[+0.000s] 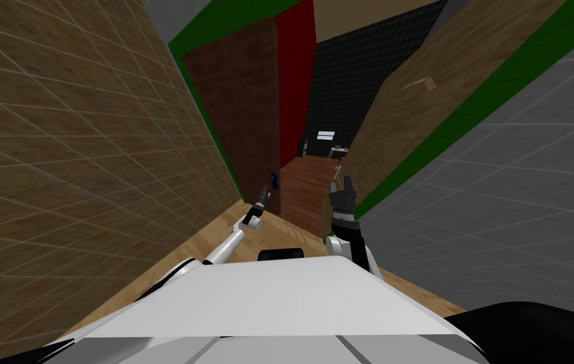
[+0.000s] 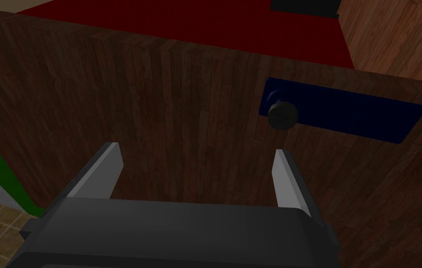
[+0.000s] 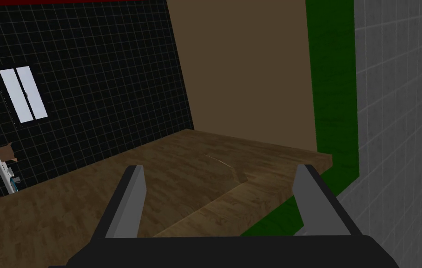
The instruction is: Push the door open
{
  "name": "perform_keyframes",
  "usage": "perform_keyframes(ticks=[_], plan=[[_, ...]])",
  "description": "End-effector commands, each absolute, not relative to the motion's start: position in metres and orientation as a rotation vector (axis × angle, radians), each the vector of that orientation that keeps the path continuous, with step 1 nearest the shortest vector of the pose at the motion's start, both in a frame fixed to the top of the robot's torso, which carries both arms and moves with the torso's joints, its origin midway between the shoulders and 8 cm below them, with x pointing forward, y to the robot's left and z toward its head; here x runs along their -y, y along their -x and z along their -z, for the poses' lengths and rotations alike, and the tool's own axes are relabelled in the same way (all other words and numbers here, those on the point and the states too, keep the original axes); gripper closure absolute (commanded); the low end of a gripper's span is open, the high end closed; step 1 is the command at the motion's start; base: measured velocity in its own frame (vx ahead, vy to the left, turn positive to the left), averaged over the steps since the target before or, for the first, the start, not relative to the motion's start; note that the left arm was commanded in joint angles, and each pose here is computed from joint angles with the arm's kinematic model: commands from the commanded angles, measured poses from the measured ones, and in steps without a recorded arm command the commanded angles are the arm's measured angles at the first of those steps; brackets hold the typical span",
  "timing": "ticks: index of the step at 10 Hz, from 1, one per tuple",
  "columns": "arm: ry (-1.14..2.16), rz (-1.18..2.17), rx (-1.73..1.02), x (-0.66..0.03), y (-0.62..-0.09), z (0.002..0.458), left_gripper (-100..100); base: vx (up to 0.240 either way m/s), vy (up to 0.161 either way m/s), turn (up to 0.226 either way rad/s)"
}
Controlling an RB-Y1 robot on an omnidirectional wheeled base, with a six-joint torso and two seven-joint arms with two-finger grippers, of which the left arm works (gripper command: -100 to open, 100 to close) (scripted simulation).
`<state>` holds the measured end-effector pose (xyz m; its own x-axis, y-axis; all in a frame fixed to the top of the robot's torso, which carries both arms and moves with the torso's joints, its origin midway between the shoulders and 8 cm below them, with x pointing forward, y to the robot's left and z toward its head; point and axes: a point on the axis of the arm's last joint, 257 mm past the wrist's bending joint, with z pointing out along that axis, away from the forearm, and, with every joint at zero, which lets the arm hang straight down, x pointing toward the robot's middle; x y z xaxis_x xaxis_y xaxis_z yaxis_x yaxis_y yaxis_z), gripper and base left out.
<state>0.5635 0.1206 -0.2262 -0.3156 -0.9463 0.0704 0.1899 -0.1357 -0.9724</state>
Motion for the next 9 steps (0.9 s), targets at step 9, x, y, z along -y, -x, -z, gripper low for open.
perform_keyframes(ticks=[9], plan=[[1.016,1.528,-1.325,-0.130,-0.588,0.266,-100,0.023,0.103,-0.104]])
